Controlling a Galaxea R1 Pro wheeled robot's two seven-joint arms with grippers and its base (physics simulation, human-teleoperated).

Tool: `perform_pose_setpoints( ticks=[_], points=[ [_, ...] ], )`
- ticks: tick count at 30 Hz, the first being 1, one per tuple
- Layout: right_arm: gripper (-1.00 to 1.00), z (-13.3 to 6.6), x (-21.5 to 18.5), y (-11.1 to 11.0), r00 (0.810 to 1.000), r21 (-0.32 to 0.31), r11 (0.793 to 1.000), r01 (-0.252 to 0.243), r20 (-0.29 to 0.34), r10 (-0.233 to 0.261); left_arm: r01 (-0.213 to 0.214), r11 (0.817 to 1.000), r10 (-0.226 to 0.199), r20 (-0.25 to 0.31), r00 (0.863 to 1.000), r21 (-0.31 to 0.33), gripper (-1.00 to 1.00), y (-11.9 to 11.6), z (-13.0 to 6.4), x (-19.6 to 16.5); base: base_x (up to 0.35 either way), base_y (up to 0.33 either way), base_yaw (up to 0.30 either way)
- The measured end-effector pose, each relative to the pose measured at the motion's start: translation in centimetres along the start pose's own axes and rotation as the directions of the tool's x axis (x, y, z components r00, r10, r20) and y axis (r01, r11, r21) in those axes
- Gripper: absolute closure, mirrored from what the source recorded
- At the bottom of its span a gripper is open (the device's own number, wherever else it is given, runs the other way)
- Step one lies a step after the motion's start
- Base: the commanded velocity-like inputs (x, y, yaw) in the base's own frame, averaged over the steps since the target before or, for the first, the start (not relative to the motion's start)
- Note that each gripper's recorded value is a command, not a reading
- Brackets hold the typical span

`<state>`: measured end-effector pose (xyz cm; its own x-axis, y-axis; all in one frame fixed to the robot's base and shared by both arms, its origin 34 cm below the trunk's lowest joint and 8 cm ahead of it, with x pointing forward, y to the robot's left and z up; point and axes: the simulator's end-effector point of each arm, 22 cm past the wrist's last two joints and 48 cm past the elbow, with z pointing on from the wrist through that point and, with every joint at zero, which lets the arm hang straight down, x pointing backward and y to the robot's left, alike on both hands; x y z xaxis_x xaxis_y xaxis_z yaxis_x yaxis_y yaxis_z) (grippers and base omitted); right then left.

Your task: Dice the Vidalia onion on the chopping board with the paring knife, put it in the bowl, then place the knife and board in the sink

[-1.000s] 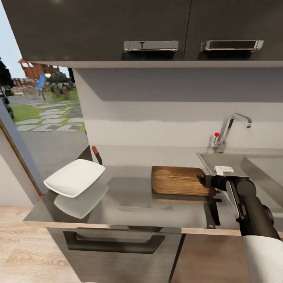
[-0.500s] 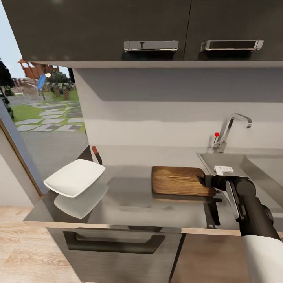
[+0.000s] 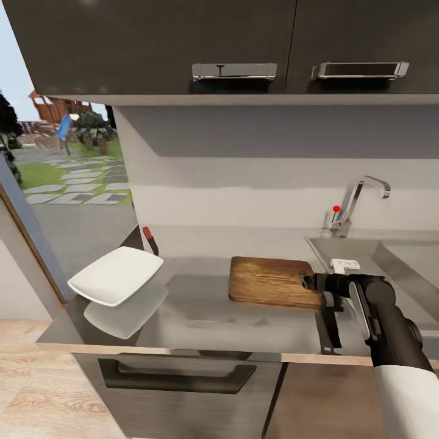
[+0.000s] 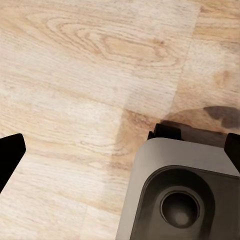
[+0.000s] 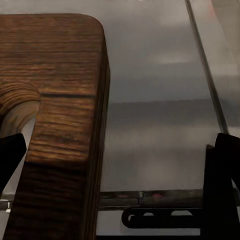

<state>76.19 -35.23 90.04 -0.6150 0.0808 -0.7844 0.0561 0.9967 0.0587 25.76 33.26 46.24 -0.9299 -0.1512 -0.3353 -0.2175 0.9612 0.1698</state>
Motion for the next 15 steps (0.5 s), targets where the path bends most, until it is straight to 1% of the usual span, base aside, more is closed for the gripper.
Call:
perform_pose_setpoints(
  ticks=[15],
  points=[
    [-1.0,-0.12,-0.13,-0.05,1.0,-0.001,1.0,-0.004,0.003,0.004,0.0,1.0,0.0,0.0,1.0,0.0,-1.0,-0.01,0.0,-0.01,0.0,0.0,0.0]
  ],
)
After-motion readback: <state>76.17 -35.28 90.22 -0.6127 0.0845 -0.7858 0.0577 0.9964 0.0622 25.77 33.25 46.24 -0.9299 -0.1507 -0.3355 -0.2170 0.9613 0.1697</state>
